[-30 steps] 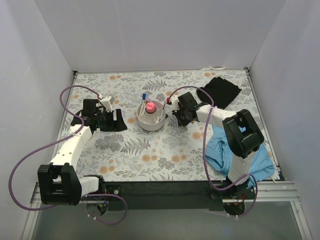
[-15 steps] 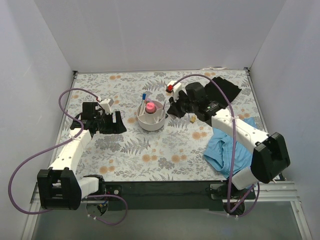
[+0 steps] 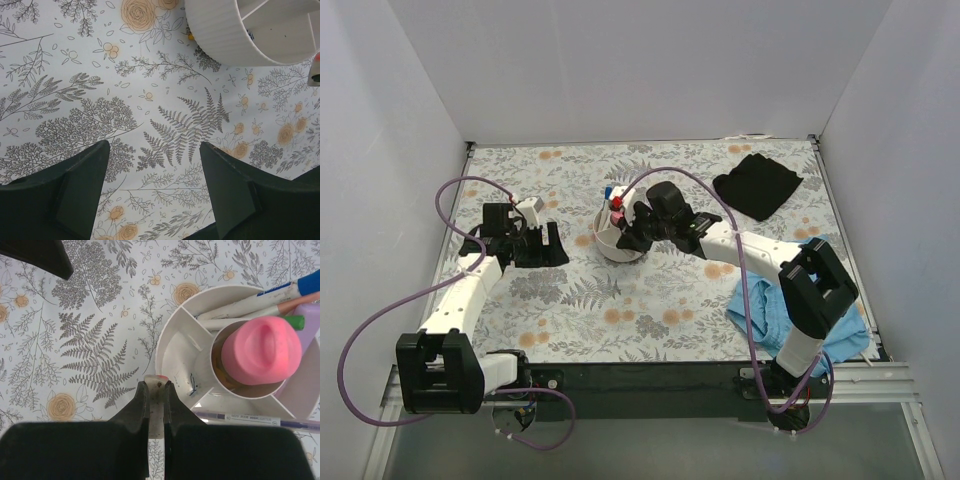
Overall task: Sort the stationery into containers
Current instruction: Place the stationery in the storage box.
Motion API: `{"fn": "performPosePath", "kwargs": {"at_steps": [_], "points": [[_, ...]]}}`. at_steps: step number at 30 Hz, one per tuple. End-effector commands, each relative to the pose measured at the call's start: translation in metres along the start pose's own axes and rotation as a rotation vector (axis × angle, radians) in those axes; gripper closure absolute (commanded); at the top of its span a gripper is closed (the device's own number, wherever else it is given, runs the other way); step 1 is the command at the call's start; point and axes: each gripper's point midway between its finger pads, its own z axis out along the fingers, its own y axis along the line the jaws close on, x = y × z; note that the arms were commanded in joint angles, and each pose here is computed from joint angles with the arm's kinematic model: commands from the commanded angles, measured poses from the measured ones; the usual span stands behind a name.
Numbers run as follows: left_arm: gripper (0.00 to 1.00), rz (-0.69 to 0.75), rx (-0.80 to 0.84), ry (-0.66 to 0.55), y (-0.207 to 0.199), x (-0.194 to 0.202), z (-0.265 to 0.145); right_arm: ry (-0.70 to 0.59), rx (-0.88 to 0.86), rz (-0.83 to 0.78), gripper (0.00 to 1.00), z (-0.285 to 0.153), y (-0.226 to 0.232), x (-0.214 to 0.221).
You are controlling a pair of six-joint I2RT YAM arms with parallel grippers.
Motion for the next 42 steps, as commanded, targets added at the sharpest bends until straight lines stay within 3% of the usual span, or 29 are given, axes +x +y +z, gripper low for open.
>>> {"fn": "performPosePath", "kwargs": {"at_steps": [1, 31, 39, 42], "points": [[0.27, 0.023, -0.019, -0.040, 0.000, -0.012, -0.012, -0.171, 0.020, -0.110, 0.99, -0.004, -0.009, -0.065], [0.28, -0.012, 0.001, -0.032, 0.004, -0.010, -0.013, -0.234, 0.051, -0.260, 0.99, 0.030, -0.008, -0.084], [0.28, -0.015, 0.001, -0.035, 0.004, -0.010, -0.012, -0.189, 0.096, -0.300, 0.99, 0.043, -0.015, -0.072], [0.28, -0.014, 0.002, -0.033, 0.004, -0.010, -0.012, -0.182, 0.120, -0.310, 0.80, 0.044, -0.017, -0.071]]}}
